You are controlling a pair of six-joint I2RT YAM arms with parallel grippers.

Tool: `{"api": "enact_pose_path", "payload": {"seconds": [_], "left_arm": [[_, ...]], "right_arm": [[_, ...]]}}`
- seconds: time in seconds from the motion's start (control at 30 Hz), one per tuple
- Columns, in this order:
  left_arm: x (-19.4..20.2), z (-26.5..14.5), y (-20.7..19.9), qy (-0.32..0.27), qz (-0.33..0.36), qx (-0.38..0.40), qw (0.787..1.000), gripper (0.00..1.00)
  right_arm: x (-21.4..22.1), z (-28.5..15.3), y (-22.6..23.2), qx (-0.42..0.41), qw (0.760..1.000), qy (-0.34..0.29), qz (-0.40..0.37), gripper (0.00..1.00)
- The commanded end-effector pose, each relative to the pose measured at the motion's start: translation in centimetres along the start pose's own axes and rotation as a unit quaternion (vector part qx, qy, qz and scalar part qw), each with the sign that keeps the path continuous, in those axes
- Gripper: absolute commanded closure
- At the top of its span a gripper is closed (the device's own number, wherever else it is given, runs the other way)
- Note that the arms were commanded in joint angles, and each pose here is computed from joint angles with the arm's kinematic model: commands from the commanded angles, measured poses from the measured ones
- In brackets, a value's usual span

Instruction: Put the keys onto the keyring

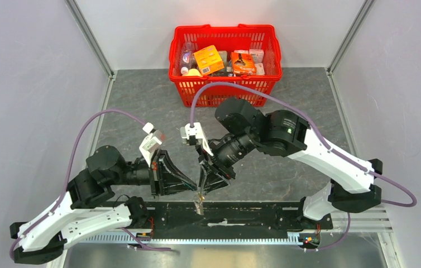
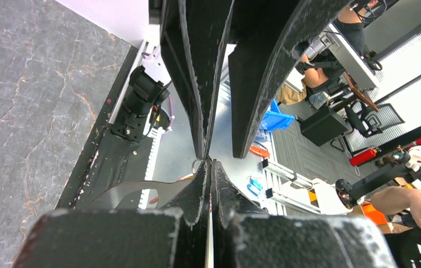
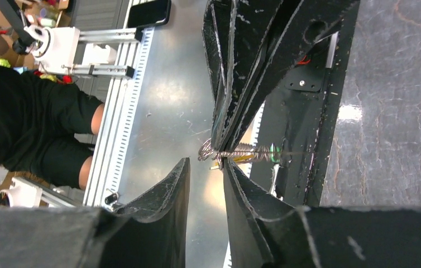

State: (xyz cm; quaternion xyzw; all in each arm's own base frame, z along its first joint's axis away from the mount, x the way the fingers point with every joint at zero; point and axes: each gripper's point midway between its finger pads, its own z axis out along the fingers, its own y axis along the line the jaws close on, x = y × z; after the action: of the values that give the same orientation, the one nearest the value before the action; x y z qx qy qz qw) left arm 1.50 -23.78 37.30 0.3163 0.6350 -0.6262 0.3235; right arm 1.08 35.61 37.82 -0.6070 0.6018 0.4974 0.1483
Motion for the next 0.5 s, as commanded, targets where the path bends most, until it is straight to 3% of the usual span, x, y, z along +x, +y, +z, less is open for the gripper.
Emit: {"api": "enact_pose_path", "payload": {"seconds": [0.0, 0.47], "left_arm": [[-1.5, -0.3, -0.4, -0.039, 0.035, 0.003, 0.999, 0.98], [-3.6, -1.9, -2.1, -0.142, 0.059, 0.049, 0.987, 0.98]], "right_arm": [[-1.8, -2.1, 1.0, 0.032, 0.997, -0.058, -0.029, 0.64], [-2.4, -1.9, -0.8, 0.076, 0.99, -0.117, -0.023, 0.64]]}}
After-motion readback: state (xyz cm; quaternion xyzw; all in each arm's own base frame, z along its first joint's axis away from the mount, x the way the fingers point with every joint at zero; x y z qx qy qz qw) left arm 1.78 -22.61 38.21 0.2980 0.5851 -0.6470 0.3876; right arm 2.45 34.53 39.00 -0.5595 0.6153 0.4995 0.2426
